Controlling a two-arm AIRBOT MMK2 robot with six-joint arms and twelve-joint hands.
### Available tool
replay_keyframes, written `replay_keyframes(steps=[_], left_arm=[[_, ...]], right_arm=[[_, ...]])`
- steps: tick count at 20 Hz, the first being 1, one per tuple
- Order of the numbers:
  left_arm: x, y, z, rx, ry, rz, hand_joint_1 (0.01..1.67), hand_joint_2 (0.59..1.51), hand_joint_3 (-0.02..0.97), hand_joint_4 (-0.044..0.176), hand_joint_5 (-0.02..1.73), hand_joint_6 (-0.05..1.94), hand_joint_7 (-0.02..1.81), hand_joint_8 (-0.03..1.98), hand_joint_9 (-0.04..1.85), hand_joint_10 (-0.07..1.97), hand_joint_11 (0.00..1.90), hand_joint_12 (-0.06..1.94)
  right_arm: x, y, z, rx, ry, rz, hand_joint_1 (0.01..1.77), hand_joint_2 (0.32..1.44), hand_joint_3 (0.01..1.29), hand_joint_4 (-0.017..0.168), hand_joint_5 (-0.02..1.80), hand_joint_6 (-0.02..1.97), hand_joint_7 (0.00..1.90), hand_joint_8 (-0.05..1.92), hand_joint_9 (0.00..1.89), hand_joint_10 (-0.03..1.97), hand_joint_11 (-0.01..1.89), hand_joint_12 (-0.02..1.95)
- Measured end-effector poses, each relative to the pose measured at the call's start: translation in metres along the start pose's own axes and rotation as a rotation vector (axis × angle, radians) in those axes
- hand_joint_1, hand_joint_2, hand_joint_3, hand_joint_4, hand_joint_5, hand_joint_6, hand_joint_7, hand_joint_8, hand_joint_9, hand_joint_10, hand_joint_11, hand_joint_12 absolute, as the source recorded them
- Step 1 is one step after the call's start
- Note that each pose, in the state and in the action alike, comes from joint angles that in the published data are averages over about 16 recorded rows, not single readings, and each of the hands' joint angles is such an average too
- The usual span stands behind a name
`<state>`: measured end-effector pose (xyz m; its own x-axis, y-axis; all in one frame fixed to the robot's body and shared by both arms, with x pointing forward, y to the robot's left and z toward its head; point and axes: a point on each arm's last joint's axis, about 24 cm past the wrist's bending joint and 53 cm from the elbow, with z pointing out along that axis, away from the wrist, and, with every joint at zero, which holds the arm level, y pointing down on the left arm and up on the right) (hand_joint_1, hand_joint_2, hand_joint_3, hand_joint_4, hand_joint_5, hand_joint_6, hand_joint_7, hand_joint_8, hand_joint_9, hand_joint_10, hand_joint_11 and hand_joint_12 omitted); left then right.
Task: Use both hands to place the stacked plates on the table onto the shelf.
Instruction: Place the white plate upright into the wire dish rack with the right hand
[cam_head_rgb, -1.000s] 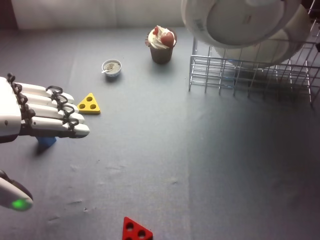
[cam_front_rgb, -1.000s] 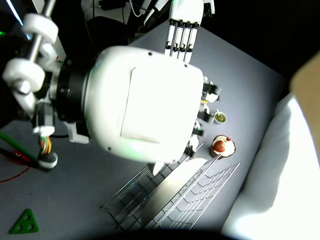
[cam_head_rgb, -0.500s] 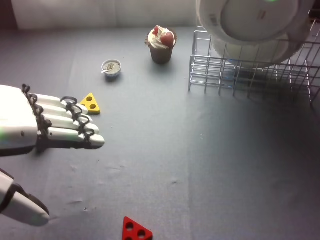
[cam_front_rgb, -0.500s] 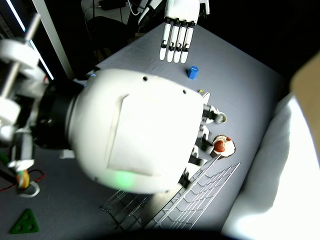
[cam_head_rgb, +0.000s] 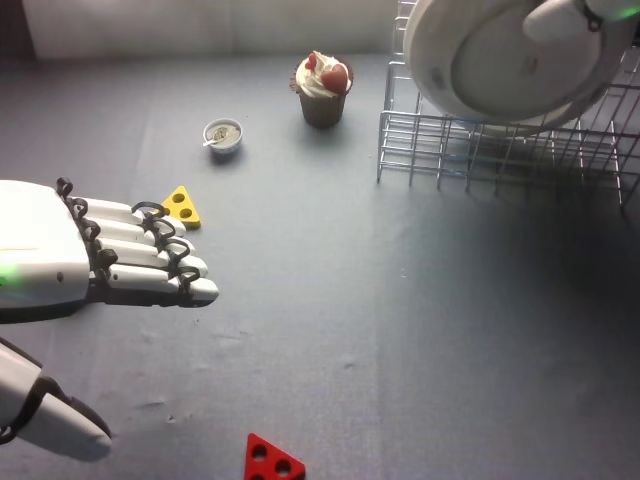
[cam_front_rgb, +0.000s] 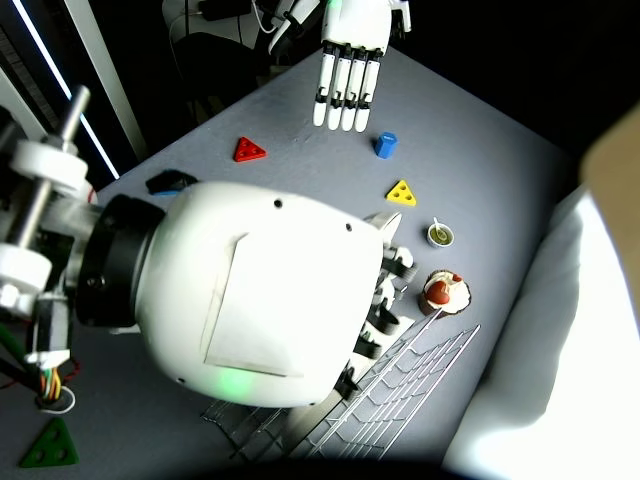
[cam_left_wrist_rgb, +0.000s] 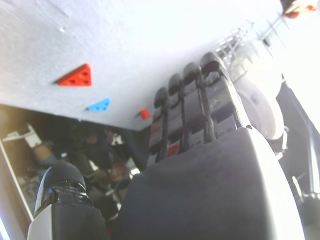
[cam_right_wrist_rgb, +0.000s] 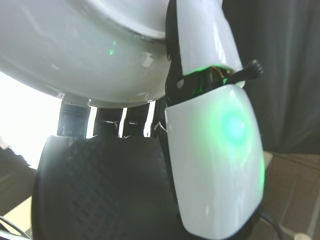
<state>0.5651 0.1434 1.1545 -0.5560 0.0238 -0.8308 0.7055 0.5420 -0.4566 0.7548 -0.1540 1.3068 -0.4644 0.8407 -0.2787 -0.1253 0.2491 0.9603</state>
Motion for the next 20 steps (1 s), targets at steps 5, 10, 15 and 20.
replay_keyframes(steps=[5,10,15,20], left_arm=[[0.002,-0.005,0.005,0.01,0.001,-0.006,0.13,0.966,0.005,-0.001,0.16,0.0,0.19,0.01,0.17,0.01,0.15,0.01],[0.002,-0.009,0.008,0.022,0.0,-0.01,0.13,0.968,0.005,0.0,0.14,0.0,0.18,0.01,0.17,0.01,0.14,0.01],[0.0,-0.01,0.007,0.029,-0.006,-0.012,0.13,0.966,0.005,0.001,0.14,0.0,0.17,0.01,0.17,0.01,0.14,0.01],[-0.002,-0.01,0.006,0.031,-0.012,-0.014,0.13,0.967,0.005,0.0,0.13,0.0,0.17,0.01,0.17,0.01,0.14,0.01]], right_arm=[[0.001,-0.016,0.004,0.031,0.001,-0.001,1.47,0.96,0.01,-0.008,0.91,0.95,1.07,0.56,1.15,0.63,0.97,1.37],[0.002,-0.03,0.009,0.055,0.0,0.002,1.47,0.96,0.01,-0.008,0.9,0.95,1.09,0.54,1.15,0.62,0.99,1.35],[0.004,-0.041,0.013,0.074,0.0,0.005,1.47,0.96,0.01,-0.008,0.9,0.95,1.11,0.52,1.15,0.6,1.0,1.32],[0.006,-0.046,0.015,0.082,0.004,-0.001,1.47,0.96,0.01,-0.008,0.9,0.94,1.11,0.52,1.15,0.59,1.04,1.16]])
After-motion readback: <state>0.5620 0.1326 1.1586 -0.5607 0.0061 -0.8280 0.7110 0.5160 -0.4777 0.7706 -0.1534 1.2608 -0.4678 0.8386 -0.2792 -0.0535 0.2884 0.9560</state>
